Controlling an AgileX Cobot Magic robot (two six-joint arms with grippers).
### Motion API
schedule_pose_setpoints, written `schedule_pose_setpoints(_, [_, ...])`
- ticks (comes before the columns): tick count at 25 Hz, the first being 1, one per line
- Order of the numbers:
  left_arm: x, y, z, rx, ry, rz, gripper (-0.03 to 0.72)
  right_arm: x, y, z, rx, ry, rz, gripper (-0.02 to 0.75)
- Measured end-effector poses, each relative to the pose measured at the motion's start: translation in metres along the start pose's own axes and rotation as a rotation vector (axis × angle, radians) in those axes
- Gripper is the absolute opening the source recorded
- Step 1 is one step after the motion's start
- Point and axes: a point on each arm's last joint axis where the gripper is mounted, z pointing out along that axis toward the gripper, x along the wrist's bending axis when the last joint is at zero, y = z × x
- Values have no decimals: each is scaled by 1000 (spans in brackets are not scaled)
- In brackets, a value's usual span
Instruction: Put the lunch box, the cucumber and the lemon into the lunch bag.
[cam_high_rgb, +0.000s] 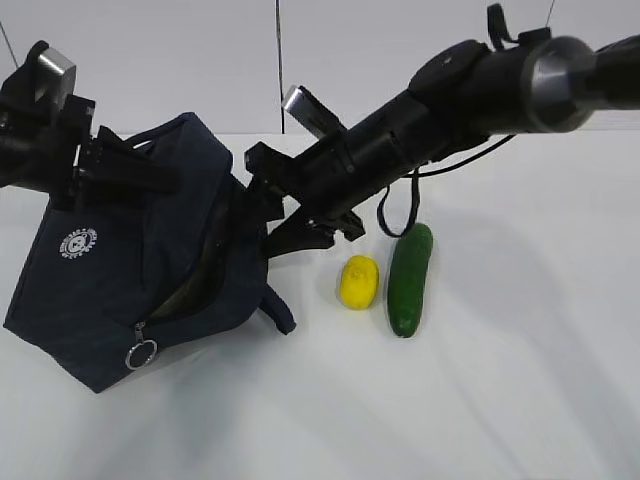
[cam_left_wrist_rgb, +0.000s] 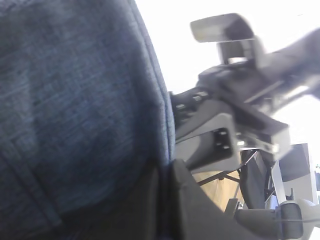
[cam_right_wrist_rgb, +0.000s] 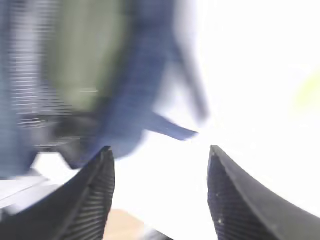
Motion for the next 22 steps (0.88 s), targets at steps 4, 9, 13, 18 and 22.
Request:
schedule_pose_setpoints(4, [0, 0, 0, 0, 0, 0, 6, 15, -4, -27, 1, -165, -22, 436])
schedule_pose_setpoints(9, [0, 0, 0, -5, -3, -3, 6, 21, -11, -58, -8, -414, 21, 436])
schedule_pose_setpoints(13, [0, 1, 0, -8, -5, -4, 6, 9, -18, -69, 30, -602, 112, 436])
schedule_pose_setpoints(18, [0, 1, 0, -8, -5, -4, 6, -5, -24, -82, 62, -816, 187, 436])
schedule_pose_setpoints(22, [-1, 1, 0, -9, -6, -5, 6, -9, -24, -86, 53, -879, 192, 436])
